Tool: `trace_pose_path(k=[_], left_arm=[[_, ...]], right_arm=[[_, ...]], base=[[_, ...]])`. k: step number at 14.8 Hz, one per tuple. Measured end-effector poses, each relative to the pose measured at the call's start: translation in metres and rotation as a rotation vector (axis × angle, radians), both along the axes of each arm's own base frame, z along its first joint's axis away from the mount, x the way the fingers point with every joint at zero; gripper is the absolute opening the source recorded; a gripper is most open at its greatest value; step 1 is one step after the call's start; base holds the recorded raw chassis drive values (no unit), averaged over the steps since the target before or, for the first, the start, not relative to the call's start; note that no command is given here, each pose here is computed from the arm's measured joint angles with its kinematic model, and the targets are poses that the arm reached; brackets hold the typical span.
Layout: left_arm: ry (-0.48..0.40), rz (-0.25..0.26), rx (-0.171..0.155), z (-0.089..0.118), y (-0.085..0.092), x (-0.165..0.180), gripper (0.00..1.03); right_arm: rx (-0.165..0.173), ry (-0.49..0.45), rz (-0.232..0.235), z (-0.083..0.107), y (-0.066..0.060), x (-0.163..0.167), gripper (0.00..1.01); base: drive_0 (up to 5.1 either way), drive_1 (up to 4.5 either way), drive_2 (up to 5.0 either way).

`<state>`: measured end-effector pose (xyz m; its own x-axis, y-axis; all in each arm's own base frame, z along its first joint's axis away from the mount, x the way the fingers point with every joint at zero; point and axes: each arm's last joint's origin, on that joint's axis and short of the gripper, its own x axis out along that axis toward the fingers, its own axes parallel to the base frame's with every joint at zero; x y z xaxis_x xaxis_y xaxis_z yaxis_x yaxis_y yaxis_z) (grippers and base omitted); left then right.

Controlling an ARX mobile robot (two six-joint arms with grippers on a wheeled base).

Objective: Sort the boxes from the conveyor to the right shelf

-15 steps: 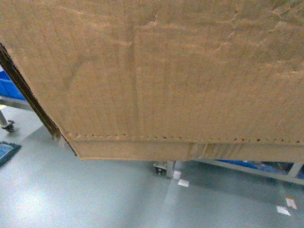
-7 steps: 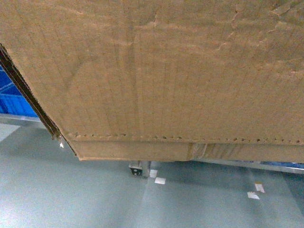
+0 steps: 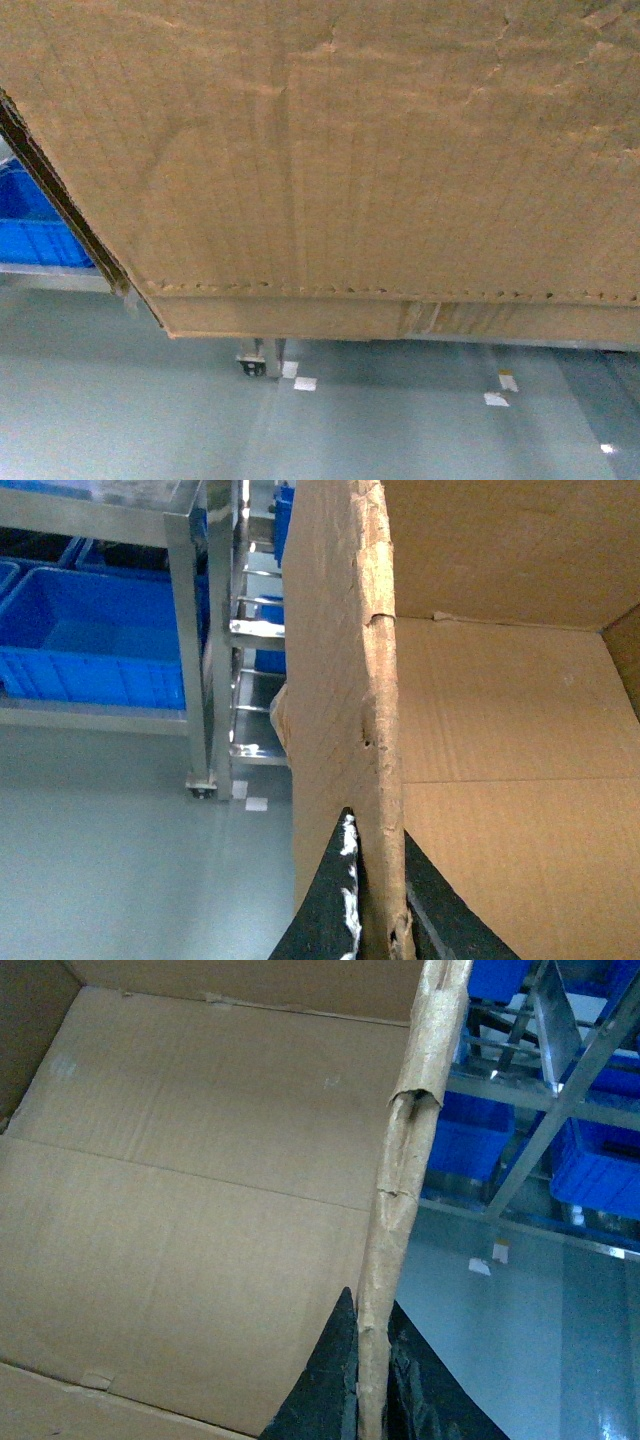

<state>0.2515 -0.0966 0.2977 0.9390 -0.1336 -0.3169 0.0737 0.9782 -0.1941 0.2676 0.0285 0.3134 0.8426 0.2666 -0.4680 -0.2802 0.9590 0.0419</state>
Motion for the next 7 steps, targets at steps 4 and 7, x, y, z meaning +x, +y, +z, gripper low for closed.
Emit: trace_pose_path(k=[4, 7], left_arm=[[0.0, 0.002, 0.001, 0.0001, 0.0001, -0.0002, 0.02], [0.001, 0.007, 0.001, -0.0001, 0.0014, 0.0004, 0.02]], right_arm=[[0.0, -0.001, 0.0, -0.0004, 0.0001, 0.0007, 0.02], [0.0, -0.001, 0.005, -0.0008, 0.0015, 0.0013, 0.02]], base=[[-0.6, 1.43, -2.6], [3.0, 1.68, -4.8]])
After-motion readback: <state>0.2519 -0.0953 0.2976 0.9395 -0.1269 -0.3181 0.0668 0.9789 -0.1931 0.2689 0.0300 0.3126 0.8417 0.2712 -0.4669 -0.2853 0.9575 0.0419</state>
